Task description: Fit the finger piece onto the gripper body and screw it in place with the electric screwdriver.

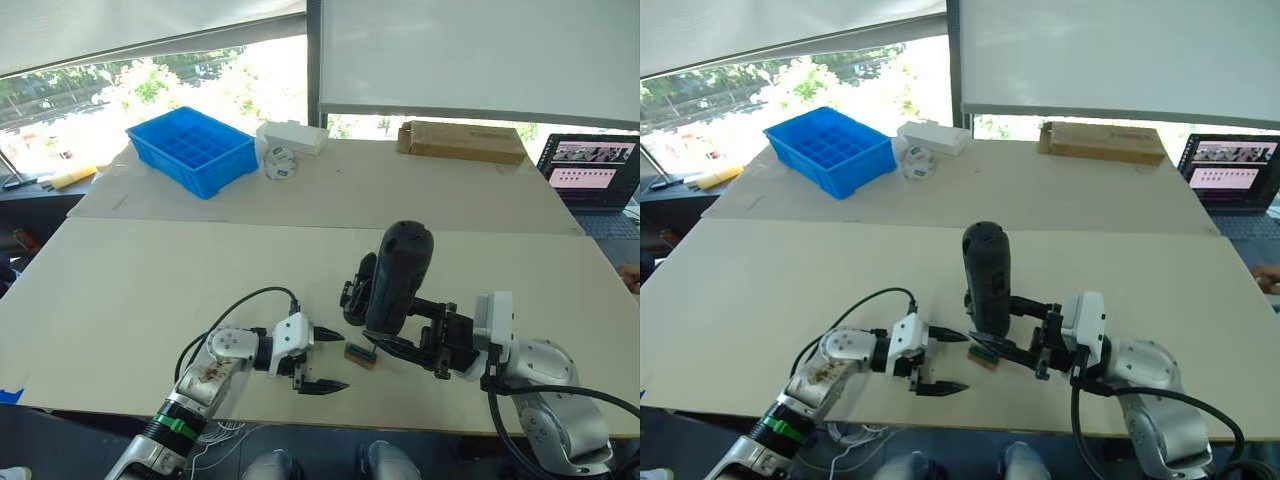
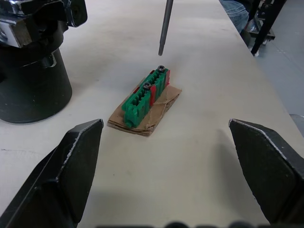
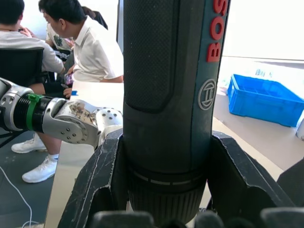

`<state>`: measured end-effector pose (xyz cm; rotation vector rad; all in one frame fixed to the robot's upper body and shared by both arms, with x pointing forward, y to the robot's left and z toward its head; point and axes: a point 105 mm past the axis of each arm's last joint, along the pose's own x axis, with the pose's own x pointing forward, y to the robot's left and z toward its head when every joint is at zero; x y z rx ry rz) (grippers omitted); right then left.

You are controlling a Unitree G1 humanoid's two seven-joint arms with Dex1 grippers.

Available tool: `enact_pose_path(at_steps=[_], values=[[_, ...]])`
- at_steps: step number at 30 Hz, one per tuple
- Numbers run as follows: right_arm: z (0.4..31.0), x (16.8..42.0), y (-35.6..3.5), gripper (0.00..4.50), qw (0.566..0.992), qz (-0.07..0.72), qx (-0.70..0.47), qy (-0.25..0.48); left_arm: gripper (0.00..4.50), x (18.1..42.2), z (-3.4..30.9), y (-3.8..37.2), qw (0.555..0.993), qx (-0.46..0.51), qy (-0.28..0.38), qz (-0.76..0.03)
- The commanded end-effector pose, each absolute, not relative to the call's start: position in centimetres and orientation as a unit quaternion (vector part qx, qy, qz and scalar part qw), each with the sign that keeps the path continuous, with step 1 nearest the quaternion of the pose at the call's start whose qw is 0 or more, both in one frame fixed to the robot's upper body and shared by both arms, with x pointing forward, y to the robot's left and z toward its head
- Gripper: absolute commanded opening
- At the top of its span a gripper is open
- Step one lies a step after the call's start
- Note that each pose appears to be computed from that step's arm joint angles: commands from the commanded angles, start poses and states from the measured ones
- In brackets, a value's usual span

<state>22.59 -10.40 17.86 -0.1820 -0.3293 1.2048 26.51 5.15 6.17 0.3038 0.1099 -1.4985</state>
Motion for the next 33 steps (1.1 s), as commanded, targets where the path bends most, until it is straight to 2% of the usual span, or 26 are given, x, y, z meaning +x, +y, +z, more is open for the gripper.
enact_pose_path(at_steps=[1,33], values=[[18.8,22.1,-10.4,1.91,0.798,0.564,-0.102,-0.186,4.5,26.3,6.3,4.7,0.719,0.138,0.042,-0.679],[18.0,22.3,-10.2,1.91,0.802,0.563,-0.1,-0.175,4.5,25.2,6.1,4.7,0.72,0.13,0.053,-0.68]])
